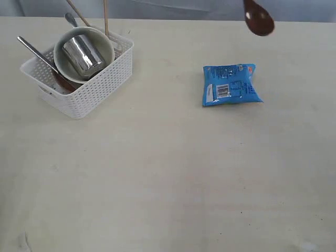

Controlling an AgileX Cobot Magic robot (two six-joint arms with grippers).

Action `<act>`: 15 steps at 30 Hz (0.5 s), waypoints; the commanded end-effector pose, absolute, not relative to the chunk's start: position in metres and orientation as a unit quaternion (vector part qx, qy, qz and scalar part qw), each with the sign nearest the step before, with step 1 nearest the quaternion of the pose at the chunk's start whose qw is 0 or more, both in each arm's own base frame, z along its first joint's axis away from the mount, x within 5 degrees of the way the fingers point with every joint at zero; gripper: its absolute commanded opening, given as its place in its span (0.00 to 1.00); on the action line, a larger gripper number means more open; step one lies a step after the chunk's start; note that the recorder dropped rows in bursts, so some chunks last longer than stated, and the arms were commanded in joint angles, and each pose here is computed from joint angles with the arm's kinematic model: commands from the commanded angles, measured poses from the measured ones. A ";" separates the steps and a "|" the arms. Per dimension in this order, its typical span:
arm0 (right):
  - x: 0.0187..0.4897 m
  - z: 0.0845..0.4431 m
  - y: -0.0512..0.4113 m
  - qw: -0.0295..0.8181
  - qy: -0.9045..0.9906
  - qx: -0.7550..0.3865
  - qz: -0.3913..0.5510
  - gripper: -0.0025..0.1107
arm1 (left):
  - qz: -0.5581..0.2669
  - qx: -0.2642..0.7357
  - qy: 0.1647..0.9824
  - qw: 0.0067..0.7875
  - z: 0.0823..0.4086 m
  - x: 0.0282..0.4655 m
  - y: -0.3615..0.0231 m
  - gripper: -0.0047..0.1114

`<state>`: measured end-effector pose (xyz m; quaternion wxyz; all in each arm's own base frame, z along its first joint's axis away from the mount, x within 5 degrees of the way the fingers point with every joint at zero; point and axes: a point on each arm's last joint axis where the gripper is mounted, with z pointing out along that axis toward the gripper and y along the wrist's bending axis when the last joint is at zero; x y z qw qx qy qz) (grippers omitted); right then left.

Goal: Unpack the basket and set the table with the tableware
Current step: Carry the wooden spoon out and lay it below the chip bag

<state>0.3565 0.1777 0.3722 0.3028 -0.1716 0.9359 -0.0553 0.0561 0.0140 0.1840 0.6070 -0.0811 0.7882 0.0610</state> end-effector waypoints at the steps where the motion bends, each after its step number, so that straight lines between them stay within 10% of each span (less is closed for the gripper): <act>1: 0.340 0.354 0.123 0.254 0.962 -0.094 -0.039 0.02 | 0.062 -0.079 0.786 0.611 0.184 0.056 0.014 0.04; 15: 0.261 0.183 0.089 0.101 0.992 0.028 0.070 0.02 | 0.062 -0.079 0.786 0.611 0.184 0.056 0.014 0.04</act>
